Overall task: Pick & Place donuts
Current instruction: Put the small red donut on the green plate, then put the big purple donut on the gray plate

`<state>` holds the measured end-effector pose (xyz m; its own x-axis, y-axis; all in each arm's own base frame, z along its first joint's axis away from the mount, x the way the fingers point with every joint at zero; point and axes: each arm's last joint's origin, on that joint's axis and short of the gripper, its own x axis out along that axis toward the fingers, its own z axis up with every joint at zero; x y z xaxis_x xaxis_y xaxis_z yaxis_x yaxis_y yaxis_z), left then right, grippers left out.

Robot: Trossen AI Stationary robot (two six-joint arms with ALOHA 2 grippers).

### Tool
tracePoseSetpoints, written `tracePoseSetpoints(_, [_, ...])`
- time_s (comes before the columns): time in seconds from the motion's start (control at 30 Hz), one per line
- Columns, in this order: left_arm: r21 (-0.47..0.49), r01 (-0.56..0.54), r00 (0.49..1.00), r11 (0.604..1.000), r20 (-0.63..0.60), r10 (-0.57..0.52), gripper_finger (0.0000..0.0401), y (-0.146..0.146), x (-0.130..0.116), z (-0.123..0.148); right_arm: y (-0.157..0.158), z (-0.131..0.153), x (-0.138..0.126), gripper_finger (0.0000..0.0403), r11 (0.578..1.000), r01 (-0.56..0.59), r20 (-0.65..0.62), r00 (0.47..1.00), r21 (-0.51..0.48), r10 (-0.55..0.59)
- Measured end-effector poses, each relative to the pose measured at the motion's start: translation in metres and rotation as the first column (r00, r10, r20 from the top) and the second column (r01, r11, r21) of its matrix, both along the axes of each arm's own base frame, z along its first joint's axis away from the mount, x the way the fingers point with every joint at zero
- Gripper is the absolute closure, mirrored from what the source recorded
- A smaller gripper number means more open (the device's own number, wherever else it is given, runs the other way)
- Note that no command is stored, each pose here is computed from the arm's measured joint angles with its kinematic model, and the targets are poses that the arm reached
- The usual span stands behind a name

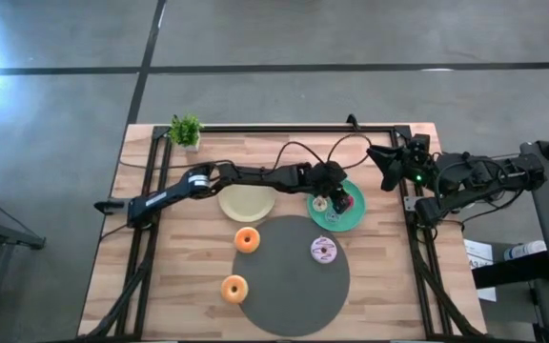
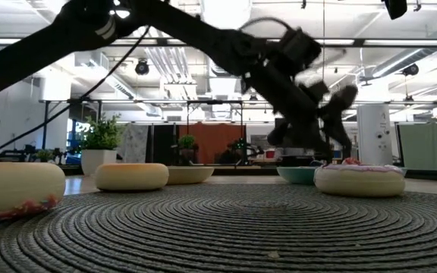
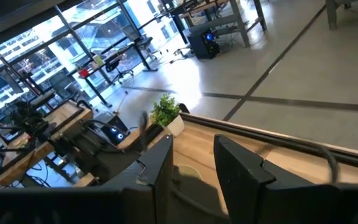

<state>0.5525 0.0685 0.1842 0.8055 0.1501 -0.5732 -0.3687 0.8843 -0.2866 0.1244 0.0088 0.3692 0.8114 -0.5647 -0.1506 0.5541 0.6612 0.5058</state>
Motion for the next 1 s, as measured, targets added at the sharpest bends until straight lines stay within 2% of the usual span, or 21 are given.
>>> tracePoseSetpoints(0.07, [0.001,-0.007,1.000,1.000,-0.023,0.007,0.0241,0.000,0.001,-0.010,0.000,0.000,0.000,0.0294,1.000,0.000,-0.001,1.000,0.000,0.000])
tracePoseSetpoints(0.17, [0.028,-0.042,0.999,0.999,-0.012,0.042,0.0241,0.001,0.002,-0.011,0.000,0.000,0.000,0.0294,1.000,0.000,0.000,1.000,0.002,0.000])
tracePoseSetpoints(0.27, [0.007,-0.056,0.998,0.998,-0.010,0.056,0.0241,0.002,0.003,-0.014,0.000,-0.001,0.000,0.0294,1.000,0.003,-0.002,1.000,0.015,-0.003])
tracePoseSetpoints(0.6, [-0.015,0.014,0.999,1.000,-0.040,-0.015,0.0241,-0.018,0.004,-0.019,0.000,-0.004,-0.001,0.0294,0.999,0.009,-0.018,1.000,0.034,-0.008])
tracePoseSetpoints(0.73, [0.060,0.056,0.995,0.997,-0.089,-0.051,0.0241,-0.027,0.002,-0.021,0.000,-0.004,-0.001,0.0294,0.999,0.009,-0.018,1.000,0.033,-0.009])
tracePoseSetpoints(0.87, [0.110,-0.001,0.991,0.994,-0.136,0.016,0.0241,-0.027,-0.001,-0.022,0.000,-0.004,-0.001,0.0294,0.999,0.009,-0.019,1.000,0.031,-0.008])
tracePoseSetpoints(1.0, [0.175,-0.065,0.986,0.982,-0.139,0.090,0.0241,-0.021,-0.006,-0.005,0.000,-0.004,-0.001,0.0294,1.000,0.009,-0.021,1.000,0.028,-0.008])
